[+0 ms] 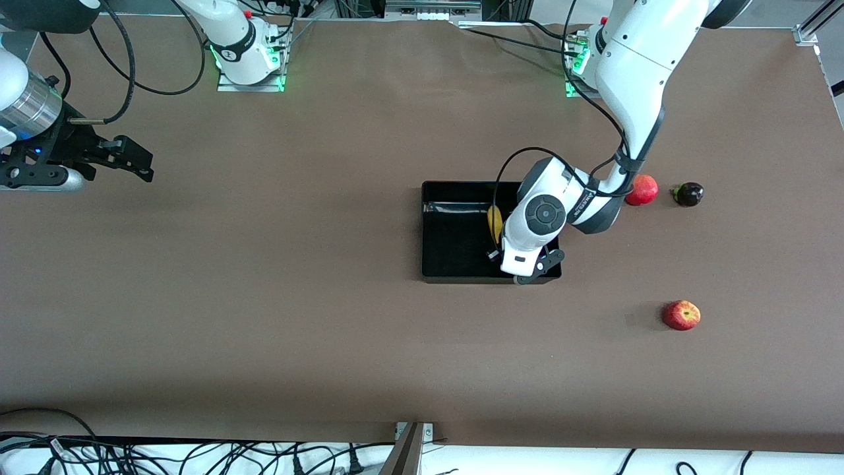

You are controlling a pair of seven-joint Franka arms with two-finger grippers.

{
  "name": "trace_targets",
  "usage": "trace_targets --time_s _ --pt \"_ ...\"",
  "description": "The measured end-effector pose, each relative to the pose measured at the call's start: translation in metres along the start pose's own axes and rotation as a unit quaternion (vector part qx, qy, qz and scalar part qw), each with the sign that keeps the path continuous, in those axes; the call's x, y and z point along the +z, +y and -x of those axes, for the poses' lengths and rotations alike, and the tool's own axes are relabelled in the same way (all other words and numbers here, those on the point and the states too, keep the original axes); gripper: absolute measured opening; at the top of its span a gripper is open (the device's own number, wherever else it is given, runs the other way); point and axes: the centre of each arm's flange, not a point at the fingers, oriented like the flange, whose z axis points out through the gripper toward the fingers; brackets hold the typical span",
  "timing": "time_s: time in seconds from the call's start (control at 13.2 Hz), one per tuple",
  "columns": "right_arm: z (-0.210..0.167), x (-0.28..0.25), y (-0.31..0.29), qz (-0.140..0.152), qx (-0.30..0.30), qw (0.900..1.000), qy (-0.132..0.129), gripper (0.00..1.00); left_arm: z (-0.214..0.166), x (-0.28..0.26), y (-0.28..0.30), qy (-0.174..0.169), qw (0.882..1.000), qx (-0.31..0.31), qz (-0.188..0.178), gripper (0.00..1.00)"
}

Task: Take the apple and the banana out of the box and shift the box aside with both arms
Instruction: 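Lower the left gripper onto the banana and close it, then lift the banana out of the tray with the left gripper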

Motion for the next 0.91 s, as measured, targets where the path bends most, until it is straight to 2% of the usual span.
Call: trace_targets --time_s 0.15,0.38,0.53,0.68,0.91 --pt "0.0 0.0 0.0 0.0 0.0 1.0 0.0 1.0 -0.002 -0.026 -0.004 -0.005 1.0 0.003 -0.018 0.35" --pt "0.0 0.0 0.0 0.0 0.0 1.0 0.0 1.0 -0.02 -0.112 -0.025 -0.008 1.0 0.002 -0.026 0.35" --pt "0.0 0.0 0.0 0.0 0.0 1.0 0.0 1.0 -0.037 -0.164 -0.048 -0.028 0.999 0.018 -0.027 0.35" --pt "0.0 0.0 0.0 0.0 0.0 1.0 0.0 1.0 -0.064 -0.201 -0.078 -0.049 0.997 0.054 -0.039 0.35" --pt "0.0 0.0 0.0 0.0 0.0 1.0 0.0 1.0 -0.129 -0.226 -0.147 -0.083 0.986 0.139 -0.041 0.35"
